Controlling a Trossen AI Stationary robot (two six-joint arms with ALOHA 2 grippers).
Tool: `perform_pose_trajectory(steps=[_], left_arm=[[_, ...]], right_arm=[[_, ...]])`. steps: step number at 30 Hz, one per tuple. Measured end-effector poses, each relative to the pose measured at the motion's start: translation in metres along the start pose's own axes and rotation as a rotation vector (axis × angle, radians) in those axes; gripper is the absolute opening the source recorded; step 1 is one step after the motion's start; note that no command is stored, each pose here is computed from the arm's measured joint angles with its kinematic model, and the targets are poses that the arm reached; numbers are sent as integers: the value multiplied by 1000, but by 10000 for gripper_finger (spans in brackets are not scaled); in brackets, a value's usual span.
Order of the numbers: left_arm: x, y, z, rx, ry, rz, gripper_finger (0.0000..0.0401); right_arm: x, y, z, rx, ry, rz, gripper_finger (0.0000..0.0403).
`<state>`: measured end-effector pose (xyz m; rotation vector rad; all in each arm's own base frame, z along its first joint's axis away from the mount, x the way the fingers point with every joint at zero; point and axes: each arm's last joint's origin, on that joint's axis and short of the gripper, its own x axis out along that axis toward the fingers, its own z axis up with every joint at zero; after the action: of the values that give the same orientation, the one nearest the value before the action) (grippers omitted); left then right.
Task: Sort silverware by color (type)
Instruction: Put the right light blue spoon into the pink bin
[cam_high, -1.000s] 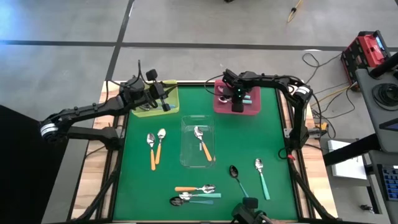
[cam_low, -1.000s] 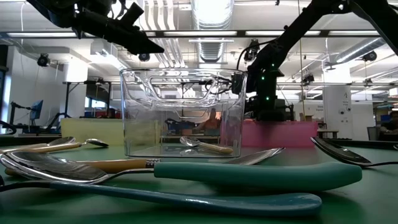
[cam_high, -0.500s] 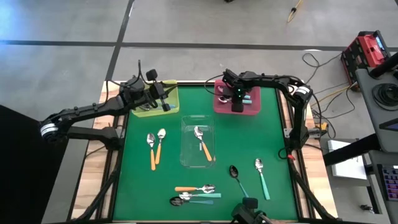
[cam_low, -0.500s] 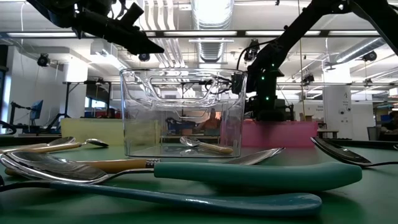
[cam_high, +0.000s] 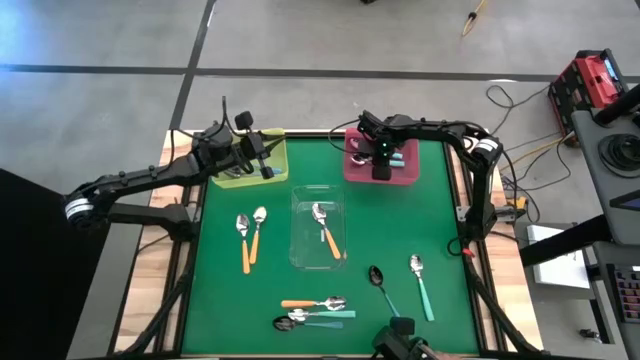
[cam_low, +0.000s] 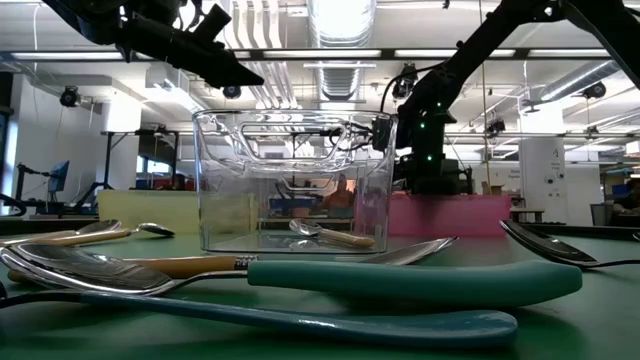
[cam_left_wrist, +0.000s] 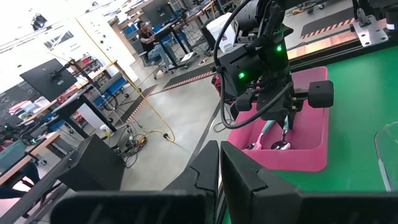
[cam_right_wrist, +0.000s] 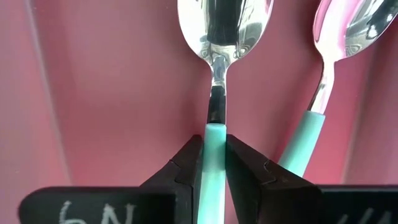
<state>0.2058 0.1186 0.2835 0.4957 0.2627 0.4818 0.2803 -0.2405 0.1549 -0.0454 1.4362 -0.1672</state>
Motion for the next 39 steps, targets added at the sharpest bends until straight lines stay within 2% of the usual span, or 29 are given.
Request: perform_pose_trajectory(steps=[7, 23, 39], left_arm=[[0, 0, 0, 0, 0, 0, 0], [0, 0, 0, 0, 0, 0, 0], [0, 0, 0, 0, 0, 0, 0]], right_arm=[[0, 0, 0, -1, -1, 0, 50], [0, -1, 0, 59, -3, -5, 91], [-12, -1, 0, 92, -20, -30, 93]])
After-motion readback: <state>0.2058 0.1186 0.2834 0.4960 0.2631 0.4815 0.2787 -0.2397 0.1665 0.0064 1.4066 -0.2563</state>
